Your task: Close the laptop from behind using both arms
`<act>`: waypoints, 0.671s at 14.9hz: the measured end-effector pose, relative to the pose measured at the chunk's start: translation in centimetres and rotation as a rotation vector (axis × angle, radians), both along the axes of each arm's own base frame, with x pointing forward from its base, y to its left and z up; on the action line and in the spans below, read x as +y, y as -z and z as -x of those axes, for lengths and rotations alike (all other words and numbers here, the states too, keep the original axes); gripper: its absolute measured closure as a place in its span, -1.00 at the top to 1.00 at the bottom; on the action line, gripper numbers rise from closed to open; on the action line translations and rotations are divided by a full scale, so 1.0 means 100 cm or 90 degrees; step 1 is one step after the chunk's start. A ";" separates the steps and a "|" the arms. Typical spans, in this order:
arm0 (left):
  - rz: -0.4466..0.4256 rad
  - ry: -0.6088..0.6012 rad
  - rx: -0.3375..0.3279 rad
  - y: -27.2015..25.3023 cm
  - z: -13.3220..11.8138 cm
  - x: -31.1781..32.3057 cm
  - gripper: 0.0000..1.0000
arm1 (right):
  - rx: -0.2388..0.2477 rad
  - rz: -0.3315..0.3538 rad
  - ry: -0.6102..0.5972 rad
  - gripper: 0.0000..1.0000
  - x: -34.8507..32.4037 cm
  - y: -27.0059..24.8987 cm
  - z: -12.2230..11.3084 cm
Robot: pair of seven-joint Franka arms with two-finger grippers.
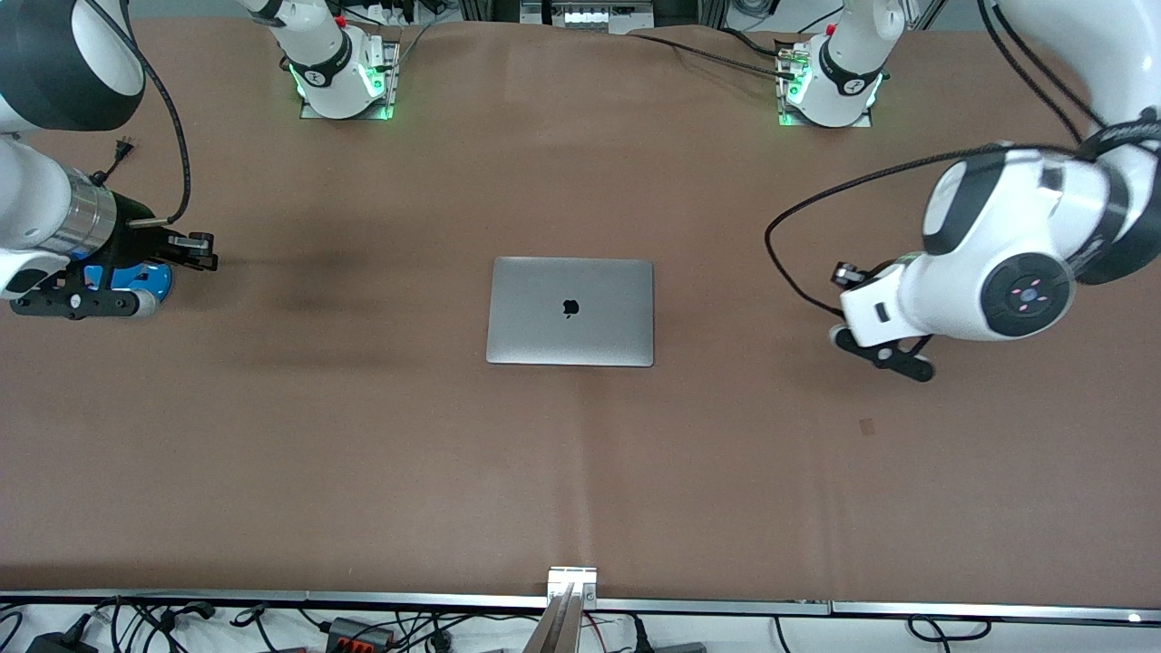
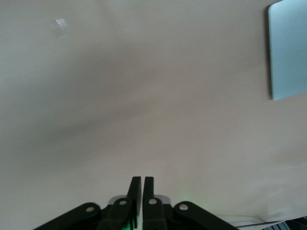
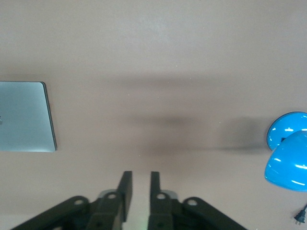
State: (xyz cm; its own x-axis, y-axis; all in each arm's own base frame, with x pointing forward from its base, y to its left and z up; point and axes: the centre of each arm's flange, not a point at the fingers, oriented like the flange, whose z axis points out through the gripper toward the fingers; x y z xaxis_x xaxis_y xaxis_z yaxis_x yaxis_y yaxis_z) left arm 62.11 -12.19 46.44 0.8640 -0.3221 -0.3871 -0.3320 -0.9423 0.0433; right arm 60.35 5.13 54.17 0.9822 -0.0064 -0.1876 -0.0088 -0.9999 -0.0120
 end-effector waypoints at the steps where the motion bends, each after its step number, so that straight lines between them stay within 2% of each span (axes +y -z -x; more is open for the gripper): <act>1: -0.012 -0.007 -0.011 -0.019 0.000 0.005 -0.68 | -0.001 -0.001 0.003 -0.24 -0.005 -0.001 0.000; 3: -0.021 -0.028 -0.040 -0.053 0.002 0.018 -0.27 | -0.015 -0.004 0.010 0.12 -0.017 -0.008 0.000; 5: -0.028 -0.049 -0.065 -0.080 0.008 0.035 0.07 | -0.063 -0.008 0.021 0.48 -0.029 -0.021 0.004; 6: -0.034 -0.062 -0.076 -0.093 0.012 0.045 0.24 | -0.085 -0.009 0.025 0.67 -0.034 -0.026 0.010; 8: -0.044 -0.092 -0.097 -0.117 0.024 0.069 0.59 | -0.102 -0.007 0.030 0.99 -0.039 -0.035 0.029; 10: -0.011 -0.126 -0.137 -0.133 0.035 0.086 0.95 | -0.108 -0.003 0.029 1.00 -0.037 -0.043 0.044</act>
